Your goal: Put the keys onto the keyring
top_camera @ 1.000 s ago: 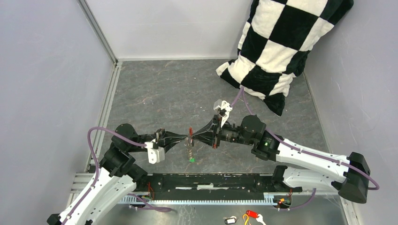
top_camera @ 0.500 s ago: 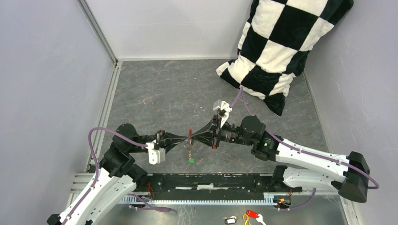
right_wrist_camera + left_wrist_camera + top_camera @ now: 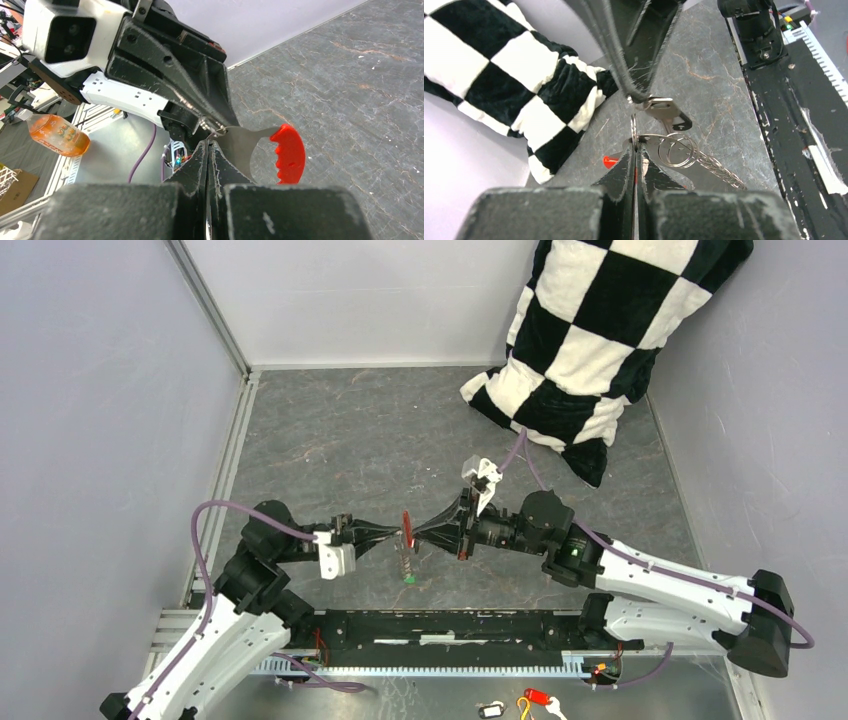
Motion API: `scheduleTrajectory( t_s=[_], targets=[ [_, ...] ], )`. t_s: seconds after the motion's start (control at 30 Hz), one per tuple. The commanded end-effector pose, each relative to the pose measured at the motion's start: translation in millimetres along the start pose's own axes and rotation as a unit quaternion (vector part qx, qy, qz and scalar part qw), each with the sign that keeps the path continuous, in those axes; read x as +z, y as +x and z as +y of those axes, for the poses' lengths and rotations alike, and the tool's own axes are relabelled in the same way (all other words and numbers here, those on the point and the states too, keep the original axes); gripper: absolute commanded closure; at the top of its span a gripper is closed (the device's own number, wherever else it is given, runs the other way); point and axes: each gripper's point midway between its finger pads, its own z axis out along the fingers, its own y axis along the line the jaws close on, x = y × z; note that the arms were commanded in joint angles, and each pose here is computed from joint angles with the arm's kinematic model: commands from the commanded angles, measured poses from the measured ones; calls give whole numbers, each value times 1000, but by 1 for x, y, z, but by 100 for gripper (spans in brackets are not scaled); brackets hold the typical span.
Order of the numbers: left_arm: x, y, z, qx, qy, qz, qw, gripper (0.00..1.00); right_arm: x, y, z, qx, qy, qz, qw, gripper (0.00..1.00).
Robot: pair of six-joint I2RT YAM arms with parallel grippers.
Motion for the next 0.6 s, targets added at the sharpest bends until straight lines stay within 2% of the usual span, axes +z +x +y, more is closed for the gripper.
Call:
scheduleTrajectory(
  t_s=[0.0, 0.57],
  targets=[
    [3, -24, 26, -43, -41, -22, 998, 98, -7, -1, 1, 2, 4, -9, 1000, 100],
    [1, -22, 16, -24, -22, -21, 999, 98, 7, -17, 4, 5, -8, -45, 999, 100]
  ],
)
